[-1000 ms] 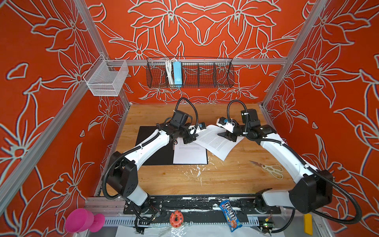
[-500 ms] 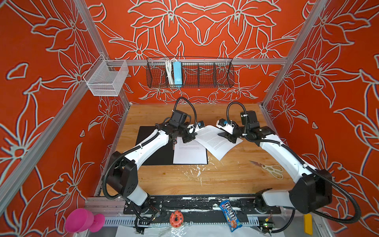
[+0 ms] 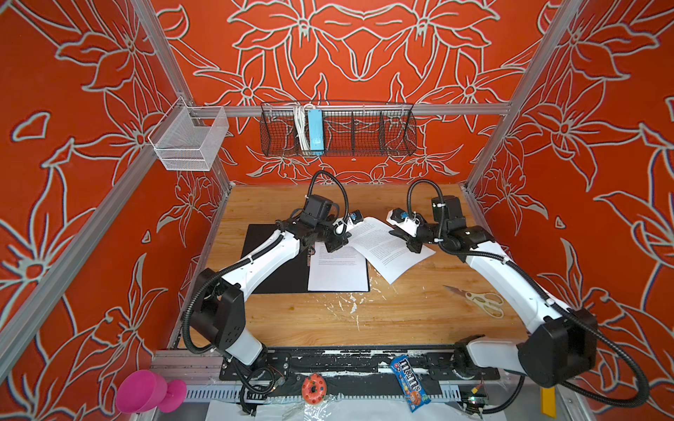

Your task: Put the files into the folder

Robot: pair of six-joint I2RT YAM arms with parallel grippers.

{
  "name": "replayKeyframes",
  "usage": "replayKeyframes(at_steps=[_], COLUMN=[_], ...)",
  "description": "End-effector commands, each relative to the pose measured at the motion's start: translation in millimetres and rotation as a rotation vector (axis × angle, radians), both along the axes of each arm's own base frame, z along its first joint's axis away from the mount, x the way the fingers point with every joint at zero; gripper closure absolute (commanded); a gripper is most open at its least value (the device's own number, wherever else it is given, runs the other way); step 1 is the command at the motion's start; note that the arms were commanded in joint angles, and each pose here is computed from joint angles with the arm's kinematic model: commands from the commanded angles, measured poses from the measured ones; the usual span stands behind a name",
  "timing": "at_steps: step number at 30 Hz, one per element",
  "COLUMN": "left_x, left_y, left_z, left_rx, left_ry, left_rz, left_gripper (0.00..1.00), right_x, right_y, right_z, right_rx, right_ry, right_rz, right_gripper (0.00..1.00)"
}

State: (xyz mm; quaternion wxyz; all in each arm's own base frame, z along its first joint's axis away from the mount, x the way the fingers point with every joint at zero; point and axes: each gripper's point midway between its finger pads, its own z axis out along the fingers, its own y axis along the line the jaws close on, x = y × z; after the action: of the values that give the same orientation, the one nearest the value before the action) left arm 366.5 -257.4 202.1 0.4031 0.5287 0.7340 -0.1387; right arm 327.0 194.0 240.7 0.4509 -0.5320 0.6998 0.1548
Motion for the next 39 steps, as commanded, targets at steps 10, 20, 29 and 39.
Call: replayKeyframes(at_steps=[10, 20, 29, 39], left_x=[19.6, -84.3, -178.0, -202.6], left_y=[22.2, 71.7, 128.0, 181.1], left_z=[130.3, 159.6, 125.7, 92.4], left_rx=[-0.469, -0.702, -0.725, -0.828], left_ry=[0.015, 0.261, 0.174, 0.106], left_rz=[0.432, 0.589, 0.608, 0.831], left_gripper=[0.02, 0.02, 0.02, 0.02], right_x=[18.5, 14.2, -33.1, -31.4], right_y=[1.4, 15.6, 83.0, 113.5], right_z=[54.0, 87.7, 132.6, 152.4], right_rx=[0.192, 0.253, 0.429, 0.559], right_ry=[0.023, 0.122, 0.211, 0.381], right_rz=[-0.176, -0.286, -0.217, -0.317], right_gripper=[1.0, 1.0, 1.0, 1.0])
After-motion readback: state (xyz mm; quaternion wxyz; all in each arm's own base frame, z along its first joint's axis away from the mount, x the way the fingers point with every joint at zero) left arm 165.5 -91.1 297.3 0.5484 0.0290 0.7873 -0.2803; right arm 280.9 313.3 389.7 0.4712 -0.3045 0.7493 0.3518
